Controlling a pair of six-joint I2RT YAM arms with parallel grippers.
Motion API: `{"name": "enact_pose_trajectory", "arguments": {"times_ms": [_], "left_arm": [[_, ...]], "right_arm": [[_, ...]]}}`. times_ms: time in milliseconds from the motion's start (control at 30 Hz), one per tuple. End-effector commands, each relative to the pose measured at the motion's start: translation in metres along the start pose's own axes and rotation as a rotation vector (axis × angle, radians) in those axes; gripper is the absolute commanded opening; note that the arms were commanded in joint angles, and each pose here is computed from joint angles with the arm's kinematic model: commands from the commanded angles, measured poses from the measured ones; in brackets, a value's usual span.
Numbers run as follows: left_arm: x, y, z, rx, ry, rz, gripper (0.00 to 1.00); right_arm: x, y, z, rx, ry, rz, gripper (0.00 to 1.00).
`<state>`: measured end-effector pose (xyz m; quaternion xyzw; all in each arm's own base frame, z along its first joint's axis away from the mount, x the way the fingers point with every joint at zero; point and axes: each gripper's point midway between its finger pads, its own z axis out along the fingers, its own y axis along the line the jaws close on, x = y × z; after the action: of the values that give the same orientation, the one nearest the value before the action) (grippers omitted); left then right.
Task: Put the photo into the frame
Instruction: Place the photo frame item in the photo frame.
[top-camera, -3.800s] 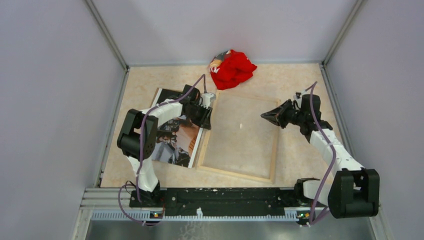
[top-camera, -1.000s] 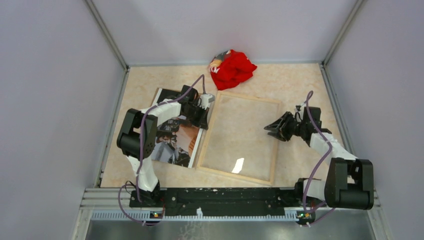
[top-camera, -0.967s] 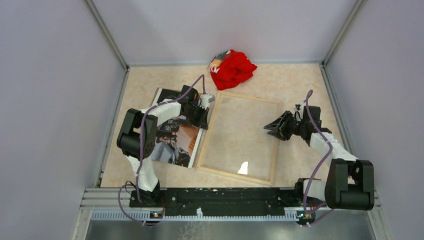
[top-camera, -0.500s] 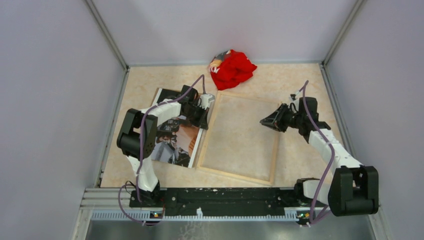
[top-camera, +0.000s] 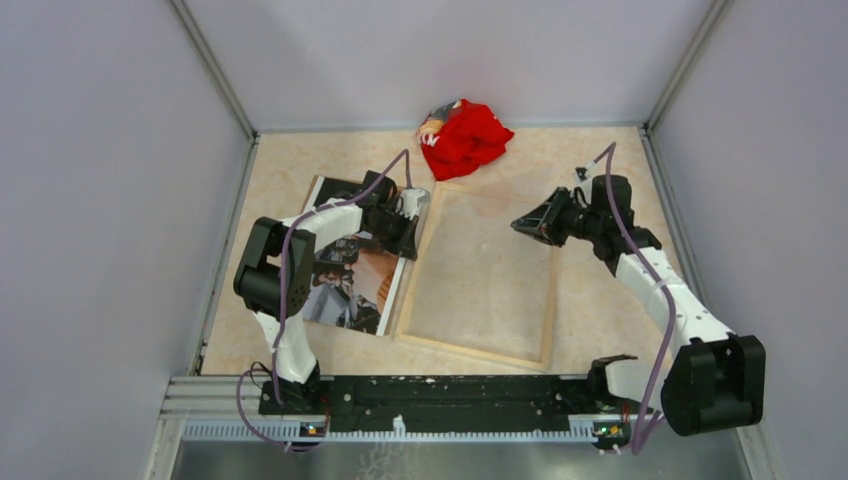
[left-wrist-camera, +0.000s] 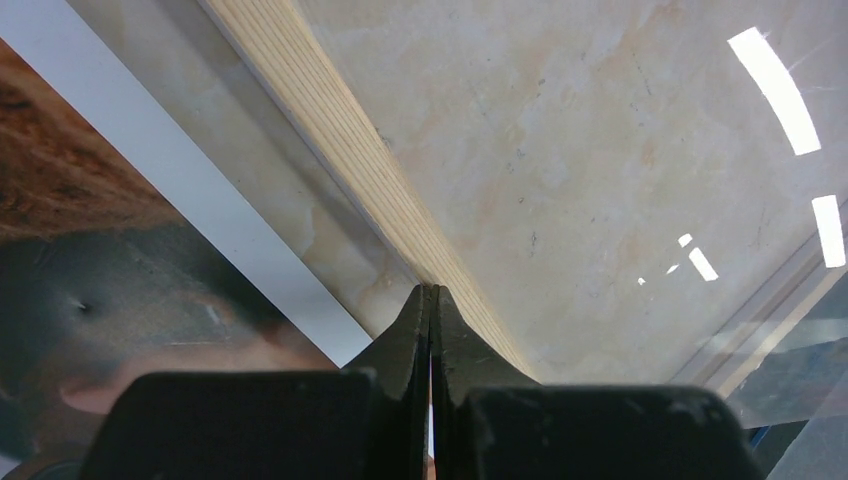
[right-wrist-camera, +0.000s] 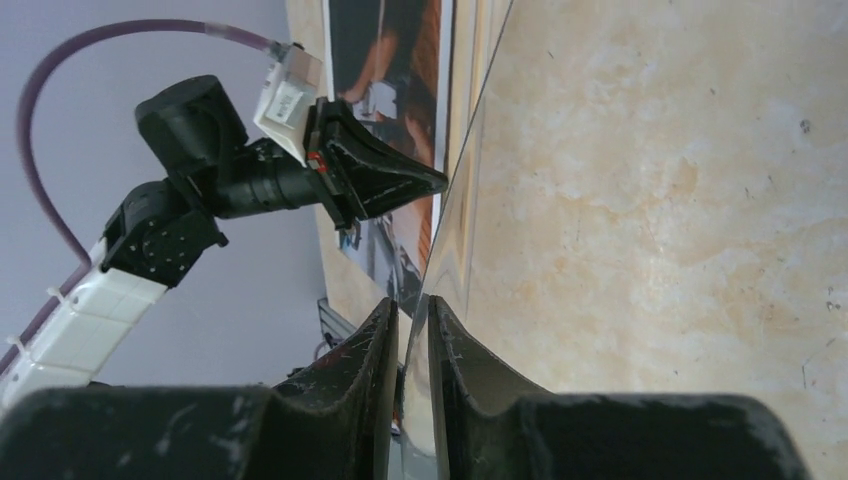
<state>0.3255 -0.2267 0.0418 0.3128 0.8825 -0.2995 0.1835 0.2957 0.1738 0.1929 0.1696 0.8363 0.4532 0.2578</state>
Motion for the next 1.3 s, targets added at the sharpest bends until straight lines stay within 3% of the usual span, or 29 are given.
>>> {"name": "enact_pose_trajectory", "arguments": {"times_ms": [0, 300, 1267], "left_arm": [[0.023, 0.000, 0.012, 0.017, 0.063, -0.029, 0.00], [0.024, 0.000, 0.014, 0.024, 0.066, -0.038, 0.00], [0.027, -0.003, 0.015, 0.037, 0.075, -0.059, 0.00]], "right_arm": [[-0.018, 0.036, -0.008, -0.044, -0.065, -0.047, 0.18], [-0.012, 0.047, 0.008, -0.033, -0.053, -0.062, 0.14], [0.009, 0.115, 0.045, -0.065, -0.008, -0.199, 0.16]]}}
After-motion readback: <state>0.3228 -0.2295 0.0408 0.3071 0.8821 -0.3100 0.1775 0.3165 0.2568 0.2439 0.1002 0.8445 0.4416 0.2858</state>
